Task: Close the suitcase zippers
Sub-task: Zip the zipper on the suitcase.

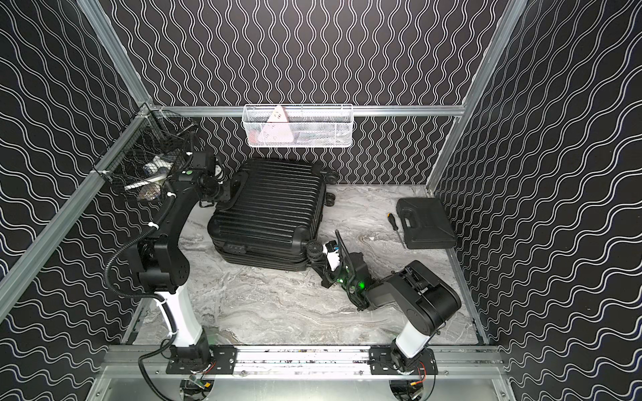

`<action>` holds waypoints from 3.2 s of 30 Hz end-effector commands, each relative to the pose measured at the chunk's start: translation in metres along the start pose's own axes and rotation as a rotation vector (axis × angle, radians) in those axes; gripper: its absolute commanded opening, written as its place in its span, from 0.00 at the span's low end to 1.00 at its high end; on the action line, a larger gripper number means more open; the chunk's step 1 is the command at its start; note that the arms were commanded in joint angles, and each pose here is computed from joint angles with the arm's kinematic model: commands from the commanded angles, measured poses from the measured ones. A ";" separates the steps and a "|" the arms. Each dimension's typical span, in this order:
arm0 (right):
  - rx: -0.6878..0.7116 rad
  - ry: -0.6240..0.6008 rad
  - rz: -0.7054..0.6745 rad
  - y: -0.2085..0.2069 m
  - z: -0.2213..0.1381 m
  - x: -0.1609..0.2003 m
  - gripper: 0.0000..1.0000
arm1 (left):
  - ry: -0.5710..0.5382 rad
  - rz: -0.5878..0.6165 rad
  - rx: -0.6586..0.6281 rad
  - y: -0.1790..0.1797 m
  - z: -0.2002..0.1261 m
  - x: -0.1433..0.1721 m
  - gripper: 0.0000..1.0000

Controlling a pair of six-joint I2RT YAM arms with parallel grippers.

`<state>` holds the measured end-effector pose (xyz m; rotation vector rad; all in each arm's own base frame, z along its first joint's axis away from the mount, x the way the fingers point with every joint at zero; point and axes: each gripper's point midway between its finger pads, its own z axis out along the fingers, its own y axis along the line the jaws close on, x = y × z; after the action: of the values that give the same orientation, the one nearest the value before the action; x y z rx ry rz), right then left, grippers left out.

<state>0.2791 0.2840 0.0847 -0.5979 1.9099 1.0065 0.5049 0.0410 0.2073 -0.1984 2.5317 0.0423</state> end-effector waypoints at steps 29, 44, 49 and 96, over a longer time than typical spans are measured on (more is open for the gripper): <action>-0.131 -0.101 0.208 0.078 0.013 0.002 0.00 | -0.135 -0.497 -0.097 0.030 -0.043 0.058 0.33; -0.067 -0.080 0.133 0.088 0.015 0.013 0.00 | -0.165 -0.501 -0.149 0.040 -0.056 0.061 0.38; -0.043 -0.058 0.129 0.083 0.017 0.017 0.00 | -0.138 -0.422 -0.180 0.044 -0.057 0.070 0.48; 0.089 0.006 0.186 0.019 -0.018 0.006 0.00 | 0.222 -0.219 0.136 -0.019 -0.007 0.105 0.25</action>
<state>0.2567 0.2724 0.0840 -0.3557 2.0689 0.9796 0.4687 0.0279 0.1860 -0.2063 2.5120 -0.0786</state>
